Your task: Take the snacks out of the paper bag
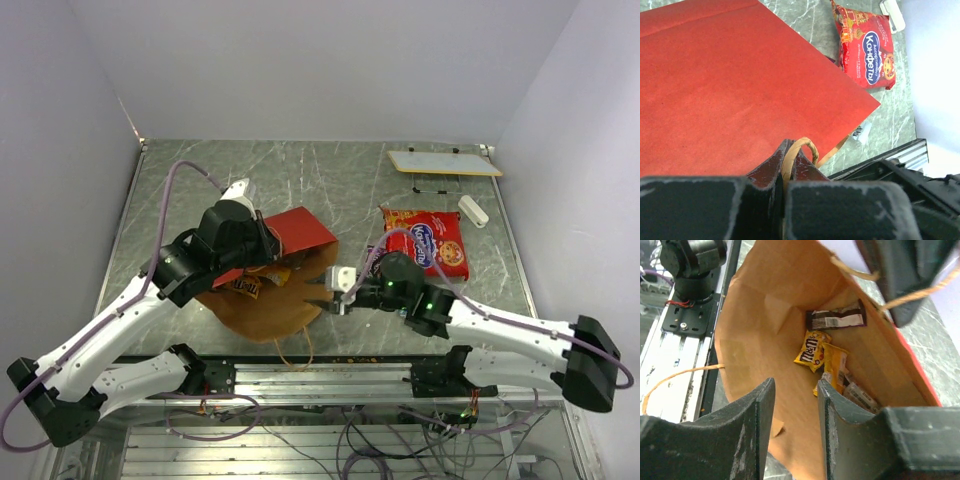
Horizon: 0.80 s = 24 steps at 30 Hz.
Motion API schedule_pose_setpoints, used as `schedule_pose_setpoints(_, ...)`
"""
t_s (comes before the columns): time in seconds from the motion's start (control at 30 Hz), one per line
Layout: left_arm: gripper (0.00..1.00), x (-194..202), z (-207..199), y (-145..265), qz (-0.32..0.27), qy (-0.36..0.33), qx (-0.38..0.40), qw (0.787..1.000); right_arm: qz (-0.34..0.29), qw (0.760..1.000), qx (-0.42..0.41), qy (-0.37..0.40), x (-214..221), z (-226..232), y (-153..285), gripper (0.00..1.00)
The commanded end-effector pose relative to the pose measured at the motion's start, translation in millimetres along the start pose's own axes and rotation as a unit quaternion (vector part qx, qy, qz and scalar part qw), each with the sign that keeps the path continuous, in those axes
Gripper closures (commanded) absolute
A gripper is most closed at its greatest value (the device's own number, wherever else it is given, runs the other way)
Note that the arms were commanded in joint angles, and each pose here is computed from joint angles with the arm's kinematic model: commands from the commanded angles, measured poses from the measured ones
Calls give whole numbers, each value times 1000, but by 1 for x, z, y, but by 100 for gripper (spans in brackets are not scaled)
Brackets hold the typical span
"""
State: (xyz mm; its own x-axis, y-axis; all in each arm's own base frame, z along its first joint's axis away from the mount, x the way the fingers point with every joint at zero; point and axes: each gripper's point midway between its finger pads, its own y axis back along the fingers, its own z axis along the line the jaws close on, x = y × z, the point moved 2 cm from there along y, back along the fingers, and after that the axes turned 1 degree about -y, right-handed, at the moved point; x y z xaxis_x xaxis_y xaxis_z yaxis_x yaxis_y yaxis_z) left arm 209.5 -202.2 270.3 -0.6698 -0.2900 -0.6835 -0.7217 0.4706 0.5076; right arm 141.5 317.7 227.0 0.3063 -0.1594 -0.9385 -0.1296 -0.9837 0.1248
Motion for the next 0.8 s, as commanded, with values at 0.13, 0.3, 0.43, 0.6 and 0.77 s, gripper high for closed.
schedule_pose_setpoints(0.13, 93, -19, -12, 15, -14, -21, 18, 1000, 6, 996, 14, 91, 8, 1, -55, 60)
schedule_pose_setpoints(0.3, 93, -19, -14, 15, -17, -18, 26, 999, 57, 987, 19, 151, 32, 0, -93, 60)
schedule_pose_setpoints(0.43, 93, -16, -16, 14, -15, -16, 34, 999, 95, 979, 9, 179, 53, -5, -115, 60)
schedule_pose_setpoints(0.6, 93, -16, -16, 13, -14, -30, 36, 999, 134, 970, 15, 203, 79, -10, -128, 60)
schedule_pose_setpoints(0.77, 93, -16, -20, 8, 1, -65, 42, 997, 201, 952, -8, 230, 99, -10, -140, 60)
